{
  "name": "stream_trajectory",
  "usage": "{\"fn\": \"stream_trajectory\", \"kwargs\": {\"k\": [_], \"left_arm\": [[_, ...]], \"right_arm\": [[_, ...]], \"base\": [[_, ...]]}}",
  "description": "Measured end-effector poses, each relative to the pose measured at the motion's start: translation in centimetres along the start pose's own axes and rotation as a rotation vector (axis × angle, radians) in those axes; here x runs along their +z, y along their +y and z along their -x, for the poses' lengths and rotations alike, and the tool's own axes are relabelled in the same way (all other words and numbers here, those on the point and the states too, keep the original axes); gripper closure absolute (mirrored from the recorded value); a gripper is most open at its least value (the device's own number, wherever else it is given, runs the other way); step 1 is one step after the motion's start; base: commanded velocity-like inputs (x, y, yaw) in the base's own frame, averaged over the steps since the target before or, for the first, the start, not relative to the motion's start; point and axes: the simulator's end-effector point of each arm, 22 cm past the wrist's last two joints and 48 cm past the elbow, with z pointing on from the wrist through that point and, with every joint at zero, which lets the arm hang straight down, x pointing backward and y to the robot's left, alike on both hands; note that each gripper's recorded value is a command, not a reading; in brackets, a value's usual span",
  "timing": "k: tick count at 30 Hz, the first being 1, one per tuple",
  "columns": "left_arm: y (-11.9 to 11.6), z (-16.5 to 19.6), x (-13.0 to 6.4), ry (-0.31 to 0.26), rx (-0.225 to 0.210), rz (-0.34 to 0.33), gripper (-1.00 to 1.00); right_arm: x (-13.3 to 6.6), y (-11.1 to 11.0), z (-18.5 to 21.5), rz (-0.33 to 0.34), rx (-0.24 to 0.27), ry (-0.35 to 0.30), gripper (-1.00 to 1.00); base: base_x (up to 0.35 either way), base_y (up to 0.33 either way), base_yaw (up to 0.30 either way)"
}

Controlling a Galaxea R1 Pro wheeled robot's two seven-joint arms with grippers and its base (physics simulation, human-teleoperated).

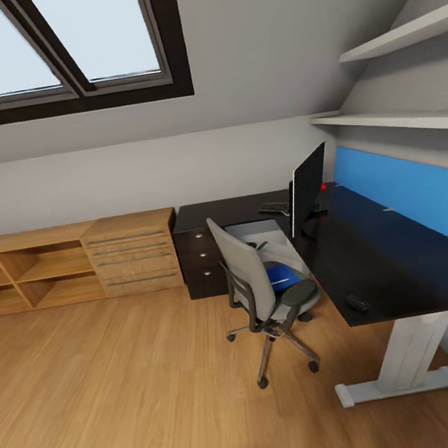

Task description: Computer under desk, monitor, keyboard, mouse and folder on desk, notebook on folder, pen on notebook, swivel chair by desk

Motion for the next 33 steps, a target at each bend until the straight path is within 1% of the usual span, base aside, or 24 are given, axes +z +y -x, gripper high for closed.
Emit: {"fn": "stream_trajectory", "kwargs": {"k": [4, 13, 16, 18, 20, 22, 27, 33], "left_arm": [[0.0, 0.0, 0.0, 0.000, -0.002, 0.002, -1.00], [0.0, -0.8, 1.0, 0.004, -0.003, 0.006, -1.00], [0.0, -1.3, 1.3, 0.009, -0.005, 0.008, -1.00], [0.1, -2.6, 1.2, 0.033, -0.006, 0.008, -1.00], [0.1, -4.0, 1.1, 0.061, -0.006, 0.008, -1.00], [0.4, -4.9, 1.1, 0.074, -0.006, 0.014, -1.00], [1.1, -5.7, 1.6, 0.082, 0.000, 0.023, -1.00], [0.7, -6.5, 2.3, 0.090, -0.002, 0.023, -1.00]], "right_arm": [[0.0, 0.0, 0.0, 0.000, 0.000, 0.000, -1.00], [0.9, 0.1, -0.9, -0.001, 0.000, 0.000, -1.00], [1.1, -0.4, -1.3, -0.002, -0.007, 0.005, -1.00], [1.3, -0.9, -1.7, -0.004, -0.014, 0.010, -1.00], [1.5, -1.2, -1.7, -0.008, -0.017, -0.002, -1.00], [1.6, -1.5, -2.0, -0.009, -0.021, -0.001, -1.00], [2.1, -1.6, -2.2, -0.013, -0.021, -0.013, -1.00], [2.7, -1.6, -3.3, -0.013, -0.023, 0.006, -1.00]], "base": [[0.002, 0.002, -0.016], [0.000, 0.000, -0.002], [0.000, 0.000, 0.000], [0.000, 0.000, 0.000], [0.000, 0.000, 0.000], [0.000, 0.000, 0.000], [0.000, 0.000, 0.000], [0.000, 0.000, 0.000]]}}
